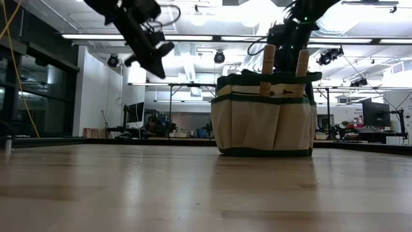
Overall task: Pick & Place Garden tools in Gardening bag
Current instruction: Put the shear scissor into the gardening bag
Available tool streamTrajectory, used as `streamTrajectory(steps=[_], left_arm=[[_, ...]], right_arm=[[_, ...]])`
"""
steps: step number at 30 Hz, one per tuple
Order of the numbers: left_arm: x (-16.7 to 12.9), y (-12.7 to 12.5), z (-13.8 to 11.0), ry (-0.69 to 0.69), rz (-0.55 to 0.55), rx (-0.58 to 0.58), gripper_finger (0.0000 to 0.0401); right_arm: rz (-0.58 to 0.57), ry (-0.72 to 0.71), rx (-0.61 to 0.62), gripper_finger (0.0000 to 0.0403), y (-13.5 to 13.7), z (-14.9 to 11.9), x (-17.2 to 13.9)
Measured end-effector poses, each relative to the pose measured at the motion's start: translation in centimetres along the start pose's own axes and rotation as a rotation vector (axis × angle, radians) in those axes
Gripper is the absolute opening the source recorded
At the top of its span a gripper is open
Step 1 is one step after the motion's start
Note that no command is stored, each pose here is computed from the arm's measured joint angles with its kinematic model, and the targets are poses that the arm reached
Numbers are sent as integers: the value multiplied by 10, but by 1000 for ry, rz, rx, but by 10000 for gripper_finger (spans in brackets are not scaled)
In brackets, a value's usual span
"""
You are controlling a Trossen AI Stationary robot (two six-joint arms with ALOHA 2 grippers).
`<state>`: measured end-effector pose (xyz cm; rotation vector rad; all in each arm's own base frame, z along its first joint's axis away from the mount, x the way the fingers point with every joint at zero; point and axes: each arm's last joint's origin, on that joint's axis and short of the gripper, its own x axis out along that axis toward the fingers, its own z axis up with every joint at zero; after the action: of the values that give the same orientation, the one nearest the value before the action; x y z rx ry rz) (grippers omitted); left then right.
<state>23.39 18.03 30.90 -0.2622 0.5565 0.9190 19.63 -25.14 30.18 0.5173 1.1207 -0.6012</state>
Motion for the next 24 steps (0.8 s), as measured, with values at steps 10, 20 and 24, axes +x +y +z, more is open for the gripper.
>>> streamTrajectory(steps=[10,20,24], left_arm=[[66,26,-9,70,-92,-67,0],[89,55,-10,41,-106,-65,0],[90,65,-9,28,-84,-45,0]], right_arm=[[67,163,285,176,1,-5,21],[56,285,487,176,22,-7,34],[39,295,535,176,35,-9,42]])
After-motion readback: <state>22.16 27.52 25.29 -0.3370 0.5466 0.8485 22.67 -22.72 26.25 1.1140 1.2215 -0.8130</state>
